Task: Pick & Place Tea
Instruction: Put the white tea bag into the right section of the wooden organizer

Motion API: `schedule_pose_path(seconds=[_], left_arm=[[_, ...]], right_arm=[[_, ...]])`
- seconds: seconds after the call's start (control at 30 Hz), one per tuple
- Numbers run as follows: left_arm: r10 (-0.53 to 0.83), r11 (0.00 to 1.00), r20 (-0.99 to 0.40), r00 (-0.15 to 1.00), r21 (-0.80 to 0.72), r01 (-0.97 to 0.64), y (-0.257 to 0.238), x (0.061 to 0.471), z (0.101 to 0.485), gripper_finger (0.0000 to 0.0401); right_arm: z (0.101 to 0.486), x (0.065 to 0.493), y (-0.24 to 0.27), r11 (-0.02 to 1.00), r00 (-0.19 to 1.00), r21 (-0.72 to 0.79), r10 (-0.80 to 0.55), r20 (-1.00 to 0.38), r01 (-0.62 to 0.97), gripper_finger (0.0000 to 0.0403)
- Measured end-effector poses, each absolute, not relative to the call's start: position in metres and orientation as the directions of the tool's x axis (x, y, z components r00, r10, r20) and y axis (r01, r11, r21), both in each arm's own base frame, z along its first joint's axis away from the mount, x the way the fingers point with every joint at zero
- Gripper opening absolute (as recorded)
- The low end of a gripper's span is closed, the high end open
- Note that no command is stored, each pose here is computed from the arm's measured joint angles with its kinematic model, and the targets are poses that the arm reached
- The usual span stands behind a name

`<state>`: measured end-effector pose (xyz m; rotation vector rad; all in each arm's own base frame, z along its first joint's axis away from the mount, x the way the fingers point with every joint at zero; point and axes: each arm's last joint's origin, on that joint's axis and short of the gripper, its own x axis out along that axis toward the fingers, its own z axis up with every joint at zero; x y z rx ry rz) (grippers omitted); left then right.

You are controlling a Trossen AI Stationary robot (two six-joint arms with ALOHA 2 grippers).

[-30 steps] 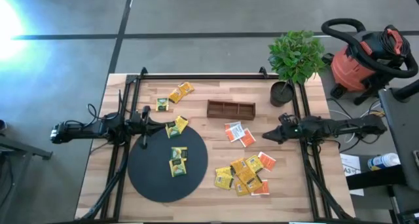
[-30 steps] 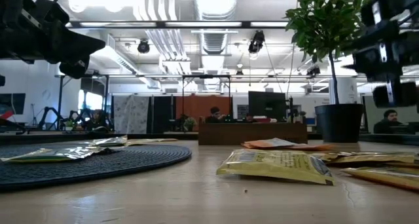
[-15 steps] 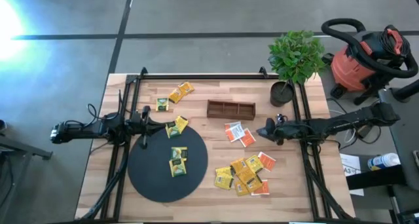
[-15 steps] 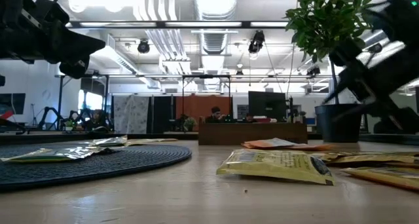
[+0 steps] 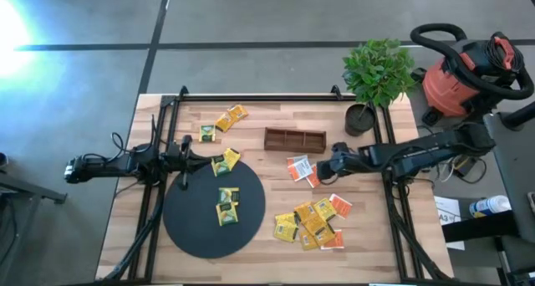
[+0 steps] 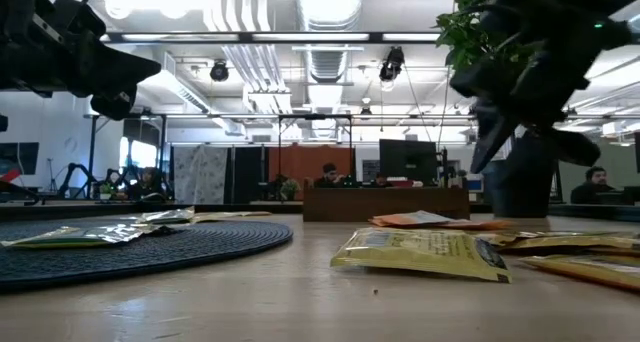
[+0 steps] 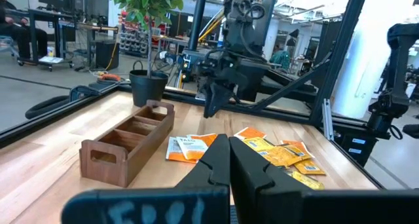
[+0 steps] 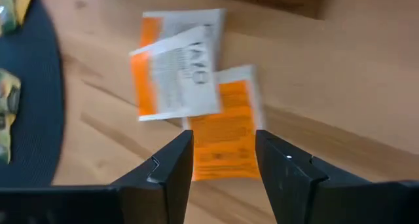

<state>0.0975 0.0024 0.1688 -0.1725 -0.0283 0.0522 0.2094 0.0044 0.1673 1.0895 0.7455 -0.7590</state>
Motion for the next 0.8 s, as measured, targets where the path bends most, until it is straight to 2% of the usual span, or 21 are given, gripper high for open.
schedule_pose_path(seconds=[0.2, 0.8], left_arm=[[0.055, 0.984, 0.024, 0.998, -0.172, -0.05, 0.002, 0.098, 0.169, 0.0], [0.055, 0.984, 0.024, 0.998, -0.172, -0.05, 0.002, 0.098, 0.169, 0.0]], right_arm=[[0.162, 0.238, -0.007, 0.373, 0.507, 0.424, -0.161, -0.847, 0.825, 0.0162], [0.132, 0.277, -0.031, 0.51, 0.39, 0.281, -0.118, -0.913, 0.813, 0.0162]])
